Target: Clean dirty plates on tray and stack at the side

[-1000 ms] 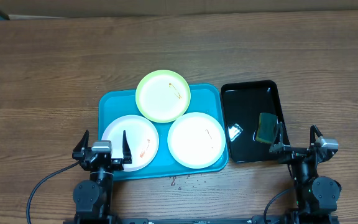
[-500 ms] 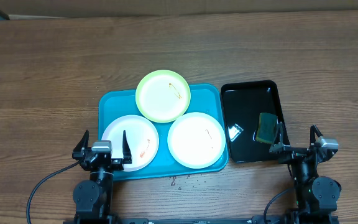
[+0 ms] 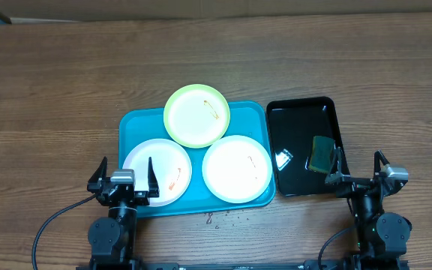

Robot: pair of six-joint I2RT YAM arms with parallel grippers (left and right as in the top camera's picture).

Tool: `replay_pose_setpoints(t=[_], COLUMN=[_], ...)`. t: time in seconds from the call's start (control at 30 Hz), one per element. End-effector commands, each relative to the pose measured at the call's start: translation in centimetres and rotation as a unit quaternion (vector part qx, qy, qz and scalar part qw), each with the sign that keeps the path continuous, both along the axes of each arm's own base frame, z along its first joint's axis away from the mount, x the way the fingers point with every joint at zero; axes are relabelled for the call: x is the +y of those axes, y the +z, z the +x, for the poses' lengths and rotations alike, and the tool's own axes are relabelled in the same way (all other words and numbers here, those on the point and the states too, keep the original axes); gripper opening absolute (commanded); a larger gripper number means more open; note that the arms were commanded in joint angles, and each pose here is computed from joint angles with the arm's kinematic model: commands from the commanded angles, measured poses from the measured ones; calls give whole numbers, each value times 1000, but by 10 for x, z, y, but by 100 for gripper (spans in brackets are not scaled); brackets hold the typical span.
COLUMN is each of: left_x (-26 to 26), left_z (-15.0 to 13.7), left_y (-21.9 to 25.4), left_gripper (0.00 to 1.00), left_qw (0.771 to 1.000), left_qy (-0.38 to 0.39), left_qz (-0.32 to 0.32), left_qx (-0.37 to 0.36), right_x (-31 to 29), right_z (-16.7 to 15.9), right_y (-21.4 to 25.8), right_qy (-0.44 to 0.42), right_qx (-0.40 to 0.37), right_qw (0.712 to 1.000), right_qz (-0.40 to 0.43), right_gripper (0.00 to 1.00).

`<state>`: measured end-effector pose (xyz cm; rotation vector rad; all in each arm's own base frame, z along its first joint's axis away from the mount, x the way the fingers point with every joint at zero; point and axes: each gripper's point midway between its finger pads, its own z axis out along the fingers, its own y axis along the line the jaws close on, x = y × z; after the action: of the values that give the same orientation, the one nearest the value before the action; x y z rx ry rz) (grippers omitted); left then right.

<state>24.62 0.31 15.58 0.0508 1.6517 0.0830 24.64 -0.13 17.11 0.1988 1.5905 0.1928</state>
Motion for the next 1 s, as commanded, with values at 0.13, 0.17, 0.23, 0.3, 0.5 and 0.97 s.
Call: replay_pose_setpoints(t=[0.13, 0.17, 0.23, 0.3, 0.5, 0.97], left_x=[-4, -4, -4, -4, -4, -4], left_z=[0, 0, 0, 0, 0, 0], left_y=[0, 0, 0, 0, 0, 0], left_gripper=[100, 100, 100, 100, 100, 100], left_qw=[1000, 1000, 1000, 1000, 1000, 1000], left_qy=[-11, -11, -11, -11, -11, -11], left_qz=[9, 9, 9, 9, 9, 9], left_qx=[-2, -2, -2, -2, -2, -2], right_x=[3, 3, 3, 3, 3, 3], right_z=[1, 1, 1, 1, 1, 1], right_y=[-5, -5, -5, -5, -5, -5], right_qy=[7, 7, 7, 7, 7, 7], right_qx=[5, 5, 5, 5, 5, 5], right_qw=[1000, 1000, 1000, 1000, 1000, 1000], right_qz=[-5, -5, -5, -5, -5, -5], right_gripper=[100, 100, 100, 100, 100, 100])
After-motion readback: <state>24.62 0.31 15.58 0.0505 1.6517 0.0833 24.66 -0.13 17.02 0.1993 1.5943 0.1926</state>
